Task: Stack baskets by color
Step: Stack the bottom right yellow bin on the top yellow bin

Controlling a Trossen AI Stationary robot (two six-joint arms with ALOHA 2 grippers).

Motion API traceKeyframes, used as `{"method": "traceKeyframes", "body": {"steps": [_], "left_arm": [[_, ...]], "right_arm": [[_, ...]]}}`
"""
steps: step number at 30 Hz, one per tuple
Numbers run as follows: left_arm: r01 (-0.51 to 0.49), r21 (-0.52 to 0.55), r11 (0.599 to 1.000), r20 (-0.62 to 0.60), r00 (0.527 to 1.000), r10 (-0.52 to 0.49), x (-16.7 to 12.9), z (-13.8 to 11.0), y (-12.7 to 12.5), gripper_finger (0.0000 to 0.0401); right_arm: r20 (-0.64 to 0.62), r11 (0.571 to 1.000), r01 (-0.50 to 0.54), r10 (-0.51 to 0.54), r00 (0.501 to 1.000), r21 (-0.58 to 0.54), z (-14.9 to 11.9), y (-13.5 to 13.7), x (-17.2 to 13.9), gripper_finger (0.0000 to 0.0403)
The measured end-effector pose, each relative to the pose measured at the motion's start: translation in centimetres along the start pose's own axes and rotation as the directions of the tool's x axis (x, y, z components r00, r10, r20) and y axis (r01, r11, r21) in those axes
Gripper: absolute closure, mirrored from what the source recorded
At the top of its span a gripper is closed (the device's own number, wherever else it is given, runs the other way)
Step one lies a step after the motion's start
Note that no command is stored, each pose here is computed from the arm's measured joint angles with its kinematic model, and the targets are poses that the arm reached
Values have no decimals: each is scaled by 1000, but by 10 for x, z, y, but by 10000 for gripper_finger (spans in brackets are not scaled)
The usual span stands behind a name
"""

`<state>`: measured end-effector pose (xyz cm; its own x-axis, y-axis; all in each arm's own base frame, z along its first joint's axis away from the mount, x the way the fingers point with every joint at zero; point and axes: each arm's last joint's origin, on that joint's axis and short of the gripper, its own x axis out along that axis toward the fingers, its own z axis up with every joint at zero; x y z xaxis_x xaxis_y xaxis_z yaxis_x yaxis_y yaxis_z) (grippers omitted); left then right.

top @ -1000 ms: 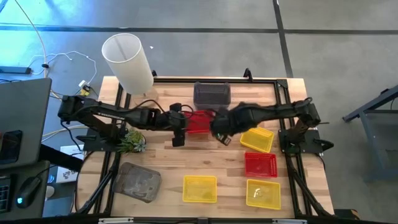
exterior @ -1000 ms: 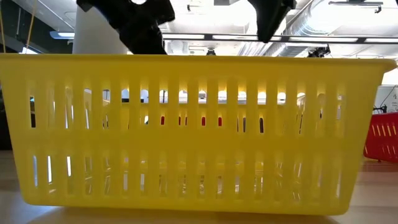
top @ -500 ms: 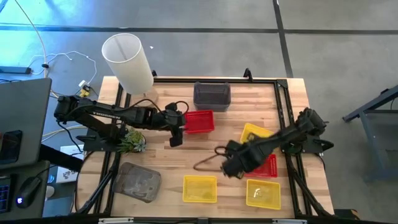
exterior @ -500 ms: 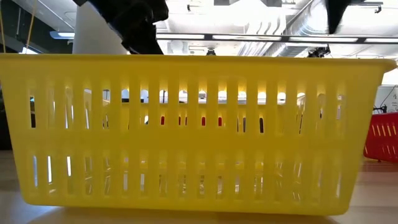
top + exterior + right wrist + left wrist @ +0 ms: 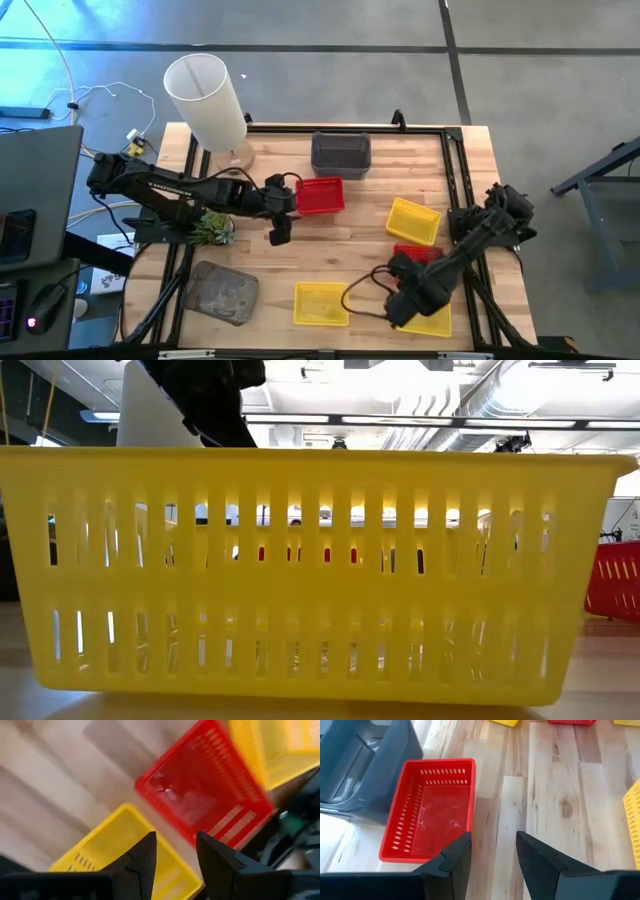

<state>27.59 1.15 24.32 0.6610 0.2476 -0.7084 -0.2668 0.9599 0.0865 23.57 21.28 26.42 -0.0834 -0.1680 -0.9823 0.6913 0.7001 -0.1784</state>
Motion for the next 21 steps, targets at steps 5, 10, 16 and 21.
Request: {"method": "traceKeyframes", "body": {"steps": [5,10,16,21], "left_arm": [[-1,3,1000,0,1000,1,0,0,0,261],[-9,-1,1000,16,1000,9,0,1,0,261],[-4,-12,1000,61,998,4,0,6,0,260],[3,-23,1000,105,994,0,0,10,-1,261]], "right_arm": [[-15,993,-113,114,993,36,-17,12,3,279],[-16,966,-258,258,966,-4,-32,25,0,279],[4,929,-365,366,931,-62,-52,35,-4,279],[0,916,-382,385,923,-127,-68,36,-4,279]]}}
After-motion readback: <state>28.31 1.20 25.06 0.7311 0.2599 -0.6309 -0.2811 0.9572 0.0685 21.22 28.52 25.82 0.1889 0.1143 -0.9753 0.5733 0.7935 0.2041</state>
